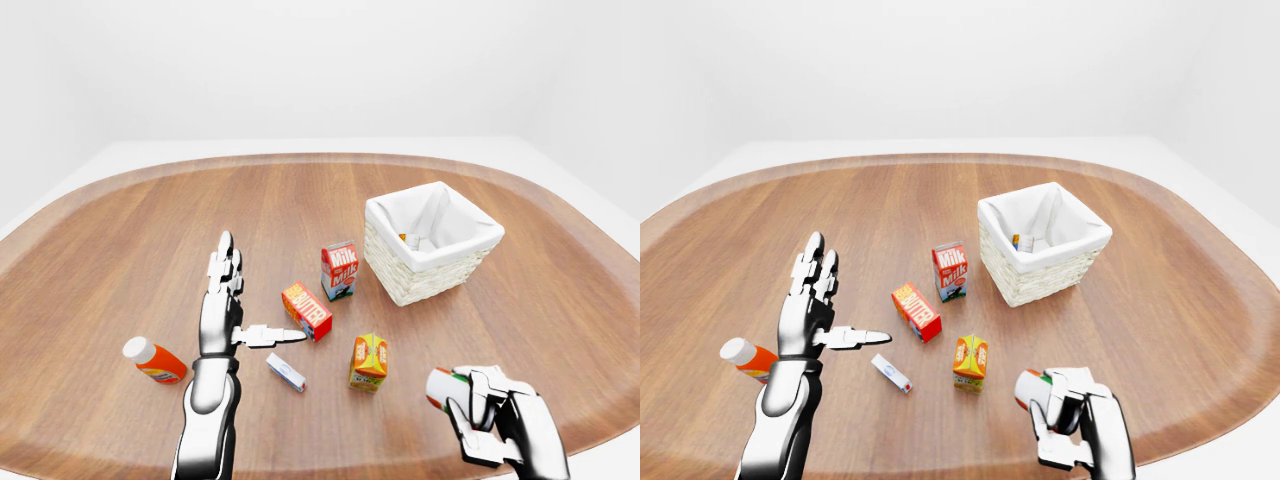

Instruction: Pick up the alphabet soup and the tomato sauce, and put them in the basket.

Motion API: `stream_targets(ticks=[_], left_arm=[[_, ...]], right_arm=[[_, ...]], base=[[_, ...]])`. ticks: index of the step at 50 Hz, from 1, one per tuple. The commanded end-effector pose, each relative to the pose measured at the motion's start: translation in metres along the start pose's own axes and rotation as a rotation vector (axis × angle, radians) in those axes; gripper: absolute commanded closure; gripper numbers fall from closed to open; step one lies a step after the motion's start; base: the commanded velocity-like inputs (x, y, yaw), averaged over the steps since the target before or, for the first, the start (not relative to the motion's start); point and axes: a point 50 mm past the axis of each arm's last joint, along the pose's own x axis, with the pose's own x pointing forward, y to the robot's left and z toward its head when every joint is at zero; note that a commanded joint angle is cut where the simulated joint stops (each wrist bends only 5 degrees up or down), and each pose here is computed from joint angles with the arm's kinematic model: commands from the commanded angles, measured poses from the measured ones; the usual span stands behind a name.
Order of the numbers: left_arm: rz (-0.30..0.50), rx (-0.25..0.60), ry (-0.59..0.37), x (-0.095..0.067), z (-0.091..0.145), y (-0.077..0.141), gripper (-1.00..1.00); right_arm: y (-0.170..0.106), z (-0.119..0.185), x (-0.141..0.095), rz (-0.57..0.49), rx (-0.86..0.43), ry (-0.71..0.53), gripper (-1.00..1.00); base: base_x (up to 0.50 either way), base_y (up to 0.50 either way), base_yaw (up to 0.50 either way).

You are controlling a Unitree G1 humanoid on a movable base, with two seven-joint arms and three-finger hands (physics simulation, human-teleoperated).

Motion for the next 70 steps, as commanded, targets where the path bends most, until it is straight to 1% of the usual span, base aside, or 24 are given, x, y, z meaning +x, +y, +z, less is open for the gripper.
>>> stream_targets(ticks=[1, 12, 16, 17, 19, 23, 27, 31, 34, 37, 38, 41, 45, 49, 50, 51, 54, 55, 58, 60, 67, 70], left_arm=[[0.001, -0.003, -0.005, 0.0, 0.001, 0.0, -1.0], [0.001, -0.003, -0.005, 0.0, 0.001, 0.0, -1.0], [0.001, -0.003, -0.005, 0.0, 0.001, 0.0, -1.0], [0.001, -0.004, -0.005, 0.0, 0.001, 0.0, -1.0], [0.001, -0.003, -0.005, 0.0, 0.001, 0.0, -1.0], [0.001, -0.003, -0.005, 0.0, 0.001, 0.0, -1.0], [0.001, -0.003, -0.005, 0.0, 0.001, 0.0, -1.0], [0.001, -0.004, -0.005, 0.0, 0.001, 0.0, -1.0], [0.001, -0.003, -0.005, 0.0, 0.001, 0.0, -1.0], [0.001, -0.003, -0.005, 0.0, 0.001, 0.0, -1.0], [0.001, -0.003, -0.005, 0.0, 0.001, 0.0, -1.0], [0.001, -0.003, -0.005, 0.0, 0.001, 0.0, -1.0], [0.001, -0.003, -0.005, 0.0, 0.001, 0.0, -1.0], [0.001, -0.003, -0.005, 0.0, 0.001, 0.0, -1.0], [0.001, -0.003, -0.005, 0.0, 0.001, 0.0, -1.0], [0.001, -0.003, -0.005, 0.0, 0.001, 0.0, -1.0], [0.002, -0.003, -0.005, 0.0, 0.001, 0.0, -1.0], [-0.01, -0.005, 0.008, 0.0, -0.002, -0.001, -1.0], [-0.011, -0.006, 0.009, 0.0, -0.002, -0.001, -1.0], [-0.01, -0.006, 0.012, 0.001, -0.003, -0.001, -1.0], [-0.007, -0.007, 0.008, 0.0, -0.002, -0.001, -1.0], [-0.006, -0.007, 0.001, 0.0, 0.0, -0.001, -1.0]], right_arm=[[-0.007, 0.021, 0.002, -0.064, -0.075, -0.07, 1.0], [-0.009, 0.04, 0.01, -0.078, -0.132, -0.159, 1.0], [-0.009, 0.042, 0.012, -0.081, -0.144, -0.171, 1.0], [-0.008, 0.034, 0.013, -0.085, -0.137, -0.139, 1.0], [-0.008, 0.043, 0.013, -0.084, -0.154, -0.173, 1.0], [-0.007, 0.049, 0.016, -0.097, -0.189, -0.199, 1.0], [-0.003, 0.055, 0.023, -0.119, -0.254, -0.228, 1.0], [-0.001, 0.068, 0.028, -0.148, -0.312, -0.294, 1.0], [0.001, 0.074, 0.032, -0.149, -0.336, -0.333, 1.0], [0.002, 0.077, 0.036, -0.184, -0.388, -0.359, 1.0], [0.001, 0.077, 0.037, -0.226, -0.433, -0.36, 1.0], [0.005, 0.078, 0.04, -0.237, -0.465, -0.374, 1.0], [0.005, 0.08, 0.042, -0.289, -0.529, -0.397, 1.0], [0.01, 0.091, 0.043, -0.272, -0.541, -0.458, 1.0], [0.011, 0.092, 0.043, -0.272, -0.545, -0.467, 1.0], [0.011, 0.085, 0.047, -0.284, -0.555, -0.445, 1.0], [0.014, 0.097, 0.047, -0.276, -0.57, -0.503, 1.0], [0.015, 0.094, 0.05, -0.284, -0.583, -0.499, 1.0], [0.017, 0.098, 0.05, -0.288, -0.605, -0.525, 1.0], [0.02, 0.097, 0.053, -0.302, -0.636, -0.529, 1.0], [0.033, 0.103, 0.058, -0.325, -0.752, -0.605, 1.0], [0.038, 0.105, 0.059, -0.324, -0.779, -0.628, 1.0]], base=[[0.0, 0.0, 0.0], [0.0, 0.0, 0.0], [0.0, 0.0, 0.0], [0.0, 0.0, 0.0], [0.0, 0.0, 0.0], [0.0, 0.0, 0.0], [0.0, 0.0, 0.0], [0.0, 0.0, 0.0], [0.0, 0.0, 0.0], [0.0, 0.0, 0.0], [0.0, 0.0, 0.0], [0.0, 0.0, 0.0], [0.0, 0.0, 0.0], [0.0, 0.0, 0.0], [0.0, 0.0, 0.0], [0.0, 0.0, 0.0], [0.0, 0.0, 0.0], [0.0, 0.0, 0.0], [0.0, 0.0, 0.0], [0.0, 0.0, 0.0], [0.0, 0.0, 0.0], [0.0, 0.0, 0.0]])
